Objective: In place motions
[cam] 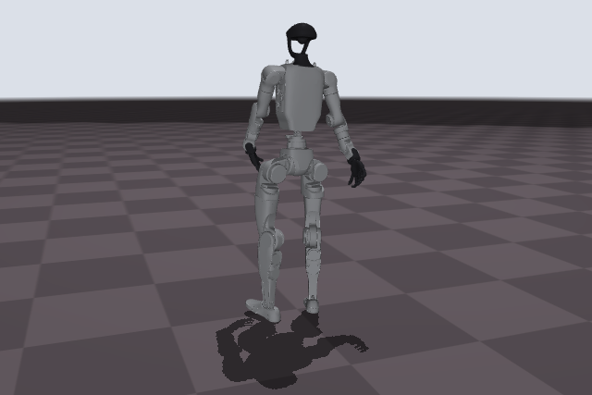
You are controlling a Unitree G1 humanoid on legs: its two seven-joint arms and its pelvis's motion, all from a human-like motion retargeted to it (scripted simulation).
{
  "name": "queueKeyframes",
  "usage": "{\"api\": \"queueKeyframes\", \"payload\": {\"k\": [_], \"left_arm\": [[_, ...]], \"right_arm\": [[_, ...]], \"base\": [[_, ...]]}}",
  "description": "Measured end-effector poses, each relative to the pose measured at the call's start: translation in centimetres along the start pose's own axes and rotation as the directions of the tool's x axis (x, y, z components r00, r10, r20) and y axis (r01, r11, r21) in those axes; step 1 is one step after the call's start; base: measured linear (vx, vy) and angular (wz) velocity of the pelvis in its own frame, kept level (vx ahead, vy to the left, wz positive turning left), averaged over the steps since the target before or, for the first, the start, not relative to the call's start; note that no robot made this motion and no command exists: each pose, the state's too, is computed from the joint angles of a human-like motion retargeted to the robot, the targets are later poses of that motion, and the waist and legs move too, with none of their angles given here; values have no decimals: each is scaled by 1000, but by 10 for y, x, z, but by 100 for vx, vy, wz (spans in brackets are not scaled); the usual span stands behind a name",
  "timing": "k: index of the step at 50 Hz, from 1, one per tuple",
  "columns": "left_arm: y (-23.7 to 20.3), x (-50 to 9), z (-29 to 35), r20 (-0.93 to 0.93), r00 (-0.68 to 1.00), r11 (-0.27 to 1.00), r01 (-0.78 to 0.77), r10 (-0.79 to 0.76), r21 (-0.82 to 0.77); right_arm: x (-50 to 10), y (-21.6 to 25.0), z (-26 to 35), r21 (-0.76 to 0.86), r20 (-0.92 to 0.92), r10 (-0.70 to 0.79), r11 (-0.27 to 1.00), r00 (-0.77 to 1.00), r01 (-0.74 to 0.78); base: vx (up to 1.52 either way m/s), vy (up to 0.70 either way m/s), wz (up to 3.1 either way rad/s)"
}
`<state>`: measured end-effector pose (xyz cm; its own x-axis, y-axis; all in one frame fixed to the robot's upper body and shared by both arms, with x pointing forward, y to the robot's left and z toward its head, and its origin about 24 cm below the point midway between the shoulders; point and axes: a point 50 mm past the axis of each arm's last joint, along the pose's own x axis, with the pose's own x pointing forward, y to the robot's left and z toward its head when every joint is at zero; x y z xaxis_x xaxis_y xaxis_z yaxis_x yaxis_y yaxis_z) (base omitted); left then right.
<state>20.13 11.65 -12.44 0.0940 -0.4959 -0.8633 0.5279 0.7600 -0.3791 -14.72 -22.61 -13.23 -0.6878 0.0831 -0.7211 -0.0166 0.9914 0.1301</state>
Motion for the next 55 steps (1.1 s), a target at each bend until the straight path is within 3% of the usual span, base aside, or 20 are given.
{"api": "queueKeyframes", "payload": {"k": [5, 10, 15, 20, 23, 26, 30, 33, 35, 38, 43, 48, 52, 55], "left_arm": [[13, -32, 91, 298, 942, 923, -244, 153, 297], [21, -34, 89, 400, 855, 853, -451, 329, 262], [7, 6, -14, 102, 956, 951, -287, 276, 117], [-45, 13, -169, -347, 936, 942, -174, 67, -287], [-92, -8, -254, -544, 835, 758, -304, -78, -576], [-151, -31, -312, -570, 787, 476, -417, -236, -774], [-222, -61, -350, -469, 766, 183, -435, -440, -882], [-252, -80, -362, -438, 710, 107, -461, -551, -881], [-258, -86, -365, -457, 676, 117, -485, -579, -866], [-240, -78, -360, -507, 665, 198, -486, -548, -851], [-174, -32, -313, -479, 801, 324, -374, -360, -869], [-94, 8, -222, -373, 920, 567, -243, -123, -787], [-40, 14, -135, -224, 973, 822, -81, -57, -564], [-11, 9, -69, -134, 991, 951, -36, -5, -307]], "right_arm": [[21, 3, -61, 193, -67, -8, 981, 998, 21], [23, 1, -79, 212, -162, -51, 973, 985, 86], [8, -3, -22, 101, -56, -91, 990, 994, 96], [-45, -4, 89, -148, 262, -110, 977, 959, 153], [-100, 17, 165, -330, 497, -58, 910, 866, 250], [-162, 53, 224, -475, 681, 79, 805, 728, 357], [-241, 106, 263, -579, 795, 318, 652, 516, 490], [-280, 137, 270, -605, 795, 466, 549, 389, 577], [-293, 147, 270, -591, 791, 508, 494, 340, 638], [-286, 138, 270, -531, 835, 436, 478, 336, 700], [-217, 90, 256, -505, 850, 162, 524, 502, 686], [-114, 25, 184, -482, 575, -165, 723, 801, 495], [-51, -8, 98, -186, 303, -295, 914, 906, 360], [-18, -13, 43, 118, 178, -279, 958, 944, 261]], "base": [[0, 0, 0], [0, 0, 0], [3, 2, -15], [0, 3, -27], [-2, -5, -39], [-2, -5, -38], [-4, 1, -29], [-2, 0, -7], [-6, -3, 5], [-2, -1, 3], [-2, 1, -6], [-1, 0, -3], [1, -3, 25], [-2, -1, 41]]}}
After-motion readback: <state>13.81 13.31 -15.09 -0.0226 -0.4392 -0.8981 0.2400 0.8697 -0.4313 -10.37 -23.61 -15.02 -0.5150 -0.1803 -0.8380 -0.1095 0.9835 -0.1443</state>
